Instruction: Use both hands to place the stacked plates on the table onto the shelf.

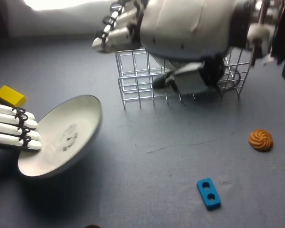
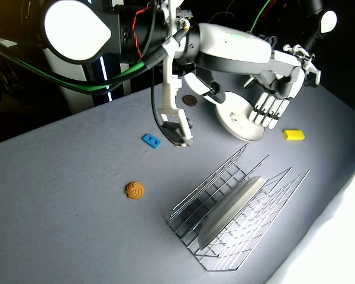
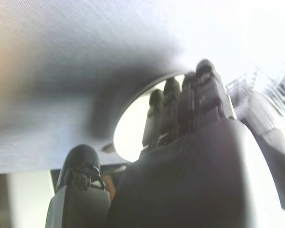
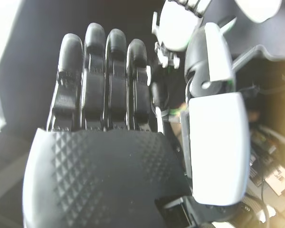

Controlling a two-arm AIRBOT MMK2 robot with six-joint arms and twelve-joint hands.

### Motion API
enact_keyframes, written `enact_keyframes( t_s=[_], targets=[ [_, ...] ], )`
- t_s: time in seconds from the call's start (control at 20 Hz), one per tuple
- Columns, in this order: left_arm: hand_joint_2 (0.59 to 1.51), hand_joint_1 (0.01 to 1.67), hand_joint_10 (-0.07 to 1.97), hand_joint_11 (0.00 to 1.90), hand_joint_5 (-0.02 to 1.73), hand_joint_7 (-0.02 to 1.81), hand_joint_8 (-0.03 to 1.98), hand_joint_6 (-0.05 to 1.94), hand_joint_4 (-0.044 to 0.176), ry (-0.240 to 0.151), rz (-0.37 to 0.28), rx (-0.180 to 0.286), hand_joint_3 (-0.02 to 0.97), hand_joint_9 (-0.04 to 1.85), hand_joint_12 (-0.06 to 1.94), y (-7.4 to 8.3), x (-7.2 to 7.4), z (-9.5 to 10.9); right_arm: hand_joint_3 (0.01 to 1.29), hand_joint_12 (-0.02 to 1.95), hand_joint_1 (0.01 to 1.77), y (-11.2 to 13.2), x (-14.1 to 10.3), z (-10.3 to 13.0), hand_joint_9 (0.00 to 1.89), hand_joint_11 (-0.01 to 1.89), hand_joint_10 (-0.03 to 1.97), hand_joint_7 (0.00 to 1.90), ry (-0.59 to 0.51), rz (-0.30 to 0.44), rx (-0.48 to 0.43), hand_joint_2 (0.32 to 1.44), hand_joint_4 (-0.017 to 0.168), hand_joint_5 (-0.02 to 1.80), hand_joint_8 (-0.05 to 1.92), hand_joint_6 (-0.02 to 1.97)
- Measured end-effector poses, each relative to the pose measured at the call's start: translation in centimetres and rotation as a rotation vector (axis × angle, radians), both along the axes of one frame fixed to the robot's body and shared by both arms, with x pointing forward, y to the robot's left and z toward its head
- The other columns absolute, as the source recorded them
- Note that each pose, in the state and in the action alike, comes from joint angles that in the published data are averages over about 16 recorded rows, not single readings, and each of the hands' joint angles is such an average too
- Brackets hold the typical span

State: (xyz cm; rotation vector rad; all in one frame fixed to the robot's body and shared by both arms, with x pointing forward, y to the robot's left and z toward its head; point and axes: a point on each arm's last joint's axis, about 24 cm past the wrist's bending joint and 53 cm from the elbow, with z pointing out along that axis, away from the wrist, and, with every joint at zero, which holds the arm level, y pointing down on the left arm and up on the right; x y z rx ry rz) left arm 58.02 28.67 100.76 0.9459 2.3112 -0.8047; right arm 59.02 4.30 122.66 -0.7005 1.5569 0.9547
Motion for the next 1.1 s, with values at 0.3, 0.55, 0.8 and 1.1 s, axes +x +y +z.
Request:
enact_keyframes(
  t_s=[0.3,0.55,0.8,1.1],
  targets=[
    [1.198,0.02,-0.03,0.02,0.09,0.08,-0.01,0.00,-0.001,0.007,0.001,0.014,0.018,0.03,0.01,0.2,-0.2,-0.4,0.01,0.49,1.10,2.3,-2.9,-3.5,0.20,0.03,-0.01,0.20,0.048,0.037,-0.033,1.04,0.005,0.18,0.02,0.03],
    [1.198,0.02,-0.03,0.02,0.10,0.08,-0.01,0.00,-0.003,0.008,0.002,0.013,0.019,0.03,0.01,0.2,-0.2,-0.5,0.01,0.11,1.18,4.2,-4.4,-6.2,0.05,0.01,-0.01,0.04,0.113,0.048,-0.022,1.03,0.005,0.05,0.02,0.03],
    [1.199,0.02,-0.03,0.02,0.10,0.09,-0.01,0.00,-0.004,0.008,0.003,0.014,0.018,0.04,0.01,0.2,-0.2,-0.5,0.01,0.01,1.21,5.9,-4.2,-9.0,0.02,0.02,-0.01,0.02,0.186,0.023,-0.010,1.03,0.005,0.02,0.02,0.03],
    [1.199,0.02,-0.03,0.02,0.10,0.09,-0.01,-0.01,-0.005,0.008,0.003,0.014,0.018,0.04,0.01,0.2,-0.2,-0.5,0.01,0.03,1.21,8.0,-2.8,-11.7,0.02,0.02,-0.01,0.02,0.250,-0.019,0.018,1.04,0.005,0.02,0.02,0.03]
  ],
)
